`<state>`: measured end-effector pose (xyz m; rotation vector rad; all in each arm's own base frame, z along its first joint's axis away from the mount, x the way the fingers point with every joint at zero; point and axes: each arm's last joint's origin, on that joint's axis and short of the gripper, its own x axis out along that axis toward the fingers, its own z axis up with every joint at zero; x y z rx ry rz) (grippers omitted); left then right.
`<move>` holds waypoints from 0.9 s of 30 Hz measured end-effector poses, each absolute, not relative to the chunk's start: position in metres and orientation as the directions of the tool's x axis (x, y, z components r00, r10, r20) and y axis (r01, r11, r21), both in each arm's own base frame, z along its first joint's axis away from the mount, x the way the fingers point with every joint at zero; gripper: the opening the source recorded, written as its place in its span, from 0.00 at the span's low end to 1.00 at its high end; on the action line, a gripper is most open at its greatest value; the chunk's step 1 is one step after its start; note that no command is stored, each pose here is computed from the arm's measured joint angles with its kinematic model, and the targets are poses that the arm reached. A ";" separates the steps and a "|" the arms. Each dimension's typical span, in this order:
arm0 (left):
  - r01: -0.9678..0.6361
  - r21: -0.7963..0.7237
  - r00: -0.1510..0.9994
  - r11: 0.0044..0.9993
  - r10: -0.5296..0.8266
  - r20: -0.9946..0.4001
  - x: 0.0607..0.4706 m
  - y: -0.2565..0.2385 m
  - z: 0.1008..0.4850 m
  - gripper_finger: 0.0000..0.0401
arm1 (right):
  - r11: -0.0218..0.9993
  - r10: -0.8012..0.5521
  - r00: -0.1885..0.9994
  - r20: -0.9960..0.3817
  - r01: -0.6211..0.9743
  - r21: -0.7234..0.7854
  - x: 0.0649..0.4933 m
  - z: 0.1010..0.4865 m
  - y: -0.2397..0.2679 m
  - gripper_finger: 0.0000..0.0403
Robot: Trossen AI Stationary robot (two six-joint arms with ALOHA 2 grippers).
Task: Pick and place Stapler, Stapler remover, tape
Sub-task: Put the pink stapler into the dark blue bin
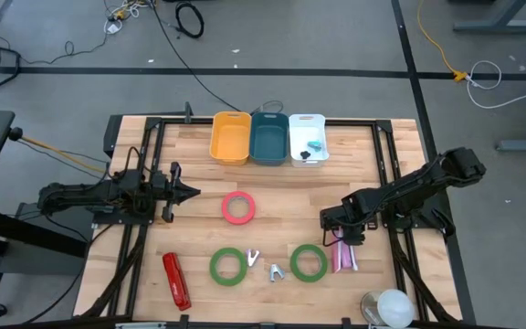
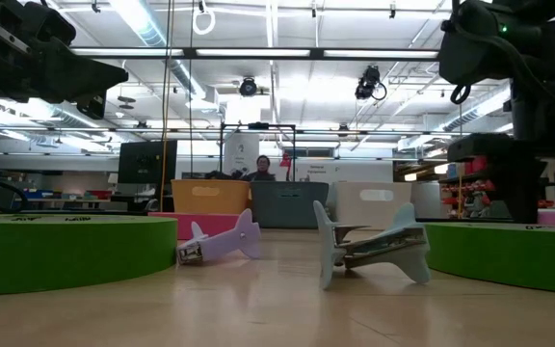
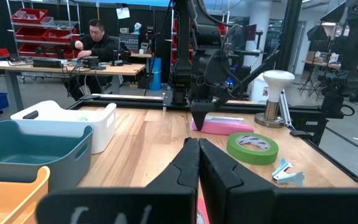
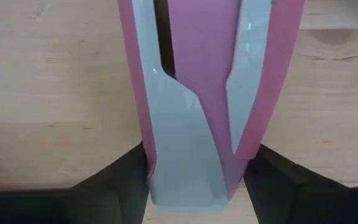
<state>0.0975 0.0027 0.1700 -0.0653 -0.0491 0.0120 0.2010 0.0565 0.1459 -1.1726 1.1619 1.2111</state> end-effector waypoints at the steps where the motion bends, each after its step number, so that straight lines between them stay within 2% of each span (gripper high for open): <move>1: -0.010 -0.065 0.999 0.998 0.013 0.049 0.097 0.003 0.170 0.02 | 0.010 0.053 0.023 -0.998 -1.000 -0.022 0.200 0.147 0.056 0.54; 12: -0.011 -0.065 0.999 0.998 0.014 0.048 0.098 0.003 0.170 0.02 | 0.015 0.080 0.131 -0.988 -0.991 -0.131 0.185 0.178 0.052 0.53; 22: -0.010 -0.065 0.999 0.998 0.014 0.049 0.097 0.003 0.170 0.02 | 0.142 0.102 0.213 -0.972 -0.970 -0.198 0.178 0.193 0.050 0.54; 27: -0.010 -0.065 0.999 0.998 0.014 0.049 0.098 0.003 0.170 0.02 | 0.246 0.095 0.228 -0.969 -0.949 -0.199 0.181 0.196 0.044 0.53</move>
